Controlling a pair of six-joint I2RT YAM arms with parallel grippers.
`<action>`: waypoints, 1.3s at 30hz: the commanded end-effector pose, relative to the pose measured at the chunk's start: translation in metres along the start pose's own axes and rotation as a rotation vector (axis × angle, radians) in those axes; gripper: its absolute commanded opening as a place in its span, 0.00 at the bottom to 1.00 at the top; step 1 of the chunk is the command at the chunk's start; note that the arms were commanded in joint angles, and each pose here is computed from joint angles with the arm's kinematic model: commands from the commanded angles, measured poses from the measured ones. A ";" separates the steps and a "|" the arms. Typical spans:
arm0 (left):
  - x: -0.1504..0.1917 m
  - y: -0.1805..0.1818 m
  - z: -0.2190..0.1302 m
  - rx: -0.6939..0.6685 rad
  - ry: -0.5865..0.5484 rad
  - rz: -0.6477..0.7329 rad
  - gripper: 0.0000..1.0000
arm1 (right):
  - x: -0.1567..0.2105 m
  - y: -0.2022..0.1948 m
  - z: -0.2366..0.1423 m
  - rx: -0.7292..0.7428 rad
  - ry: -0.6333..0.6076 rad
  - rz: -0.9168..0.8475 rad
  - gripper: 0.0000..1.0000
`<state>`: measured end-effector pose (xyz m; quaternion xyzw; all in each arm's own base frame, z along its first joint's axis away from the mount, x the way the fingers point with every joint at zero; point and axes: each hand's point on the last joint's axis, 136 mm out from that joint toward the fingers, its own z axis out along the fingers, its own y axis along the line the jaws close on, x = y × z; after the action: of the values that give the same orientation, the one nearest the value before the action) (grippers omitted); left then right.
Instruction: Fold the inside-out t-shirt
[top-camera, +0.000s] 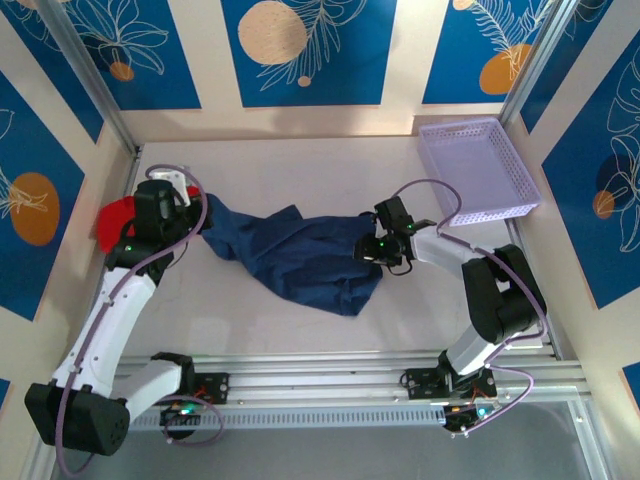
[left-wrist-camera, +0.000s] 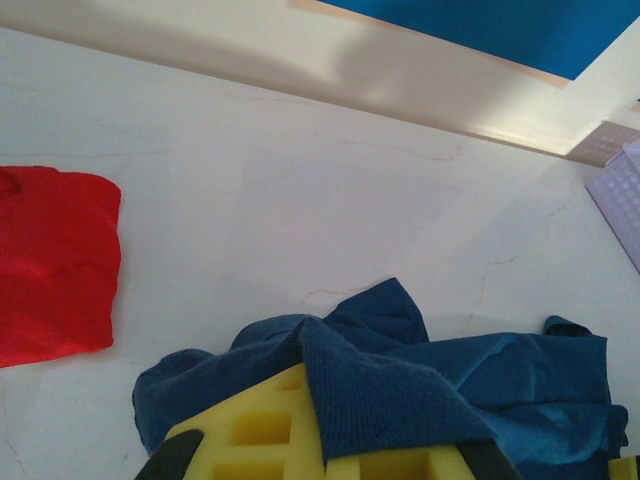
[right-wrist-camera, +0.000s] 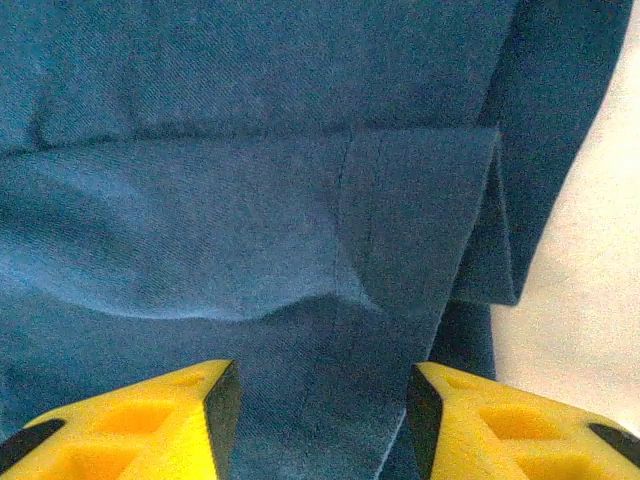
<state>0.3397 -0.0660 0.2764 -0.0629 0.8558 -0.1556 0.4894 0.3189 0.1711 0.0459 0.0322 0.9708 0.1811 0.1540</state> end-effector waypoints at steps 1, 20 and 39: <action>-0.008 -0.004 -0.006 0.032 -0.039 -0.016 0.00 | 0.010 -0.007 0.002 0.033 0.016 0.013 0.51; -0.006 -0.003 -0.005 0.027 -0.036 -0.016 0.00 | -0.001 0.005 -0.021 0.044 -0.076 -0.057 0.19; -0.016 -0.015 -0.027 0.083 -0.072 -0.034 0.00 | -0.048 0.035 -0.188 -0.116 -0.381 -0.153 0.00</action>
<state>0.3316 -0.0689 0.2802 -0.0640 0.8495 -0.1725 0.4945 0.3174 0.1408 0.2061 0.0002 0.9194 0.2147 0.3297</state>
